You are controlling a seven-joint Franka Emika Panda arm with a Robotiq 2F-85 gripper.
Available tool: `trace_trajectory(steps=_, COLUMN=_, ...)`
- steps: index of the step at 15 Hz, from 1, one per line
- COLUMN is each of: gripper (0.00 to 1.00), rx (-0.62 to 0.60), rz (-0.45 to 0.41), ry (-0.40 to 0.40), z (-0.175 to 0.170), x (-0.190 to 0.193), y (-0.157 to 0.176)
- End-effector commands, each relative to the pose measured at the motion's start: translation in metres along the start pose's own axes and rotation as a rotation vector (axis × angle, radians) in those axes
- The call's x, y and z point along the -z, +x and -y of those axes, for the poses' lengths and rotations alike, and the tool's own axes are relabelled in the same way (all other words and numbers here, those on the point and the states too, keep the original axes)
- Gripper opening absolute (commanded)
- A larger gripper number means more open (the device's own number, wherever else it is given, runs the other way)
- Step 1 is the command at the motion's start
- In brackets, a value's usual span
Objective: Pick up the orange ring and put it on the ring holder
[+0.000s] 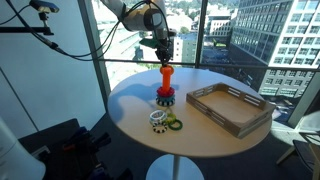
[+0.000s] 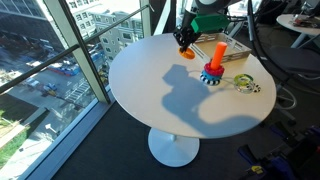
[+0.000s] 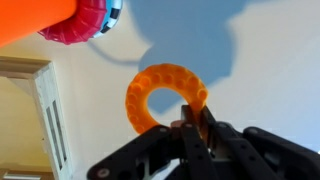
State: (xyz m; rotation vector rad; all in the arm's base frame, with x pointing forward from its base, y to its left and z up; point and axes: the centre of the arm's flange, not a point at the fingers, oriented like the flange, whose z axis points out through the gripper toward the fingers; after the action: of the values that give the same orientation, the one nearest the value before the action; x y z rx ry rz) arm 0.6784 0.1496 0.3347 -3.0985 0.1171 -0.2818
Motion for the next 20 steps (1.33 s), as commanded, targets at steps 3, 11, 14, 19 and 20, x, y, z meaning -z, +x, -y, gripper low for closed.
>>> trace_trajectory(steps=3, gripper=0.06, rx=0.015, rz=-0.045, ry=-0.024, z=0.002, x=0.066, y=0.008)
trace_trajectory(steps=11, gripper=0.06, rx=0.029, rz=-0.025, ry=-0.109, z=-0.009, x=0.129, y=-0.004)
trace_trajectory(steps=14, gripper=0.06, rx=0.025, rz=-0.014, ry=-0.145, z=-0.018, x=0.143, y=-0.014)
trace_trajectory(steps=19, gripper=0.06, rx=-0.007, rz=-0.013, ry=-0.183, z=-0.041, x=0.142, y=-0.016)
trace_trajectory(steps=20, gripper=0.06, rx=-0.016, rz=-0.006, ry=-0.184, z=-0.046, x=0.137, y=-0.014)
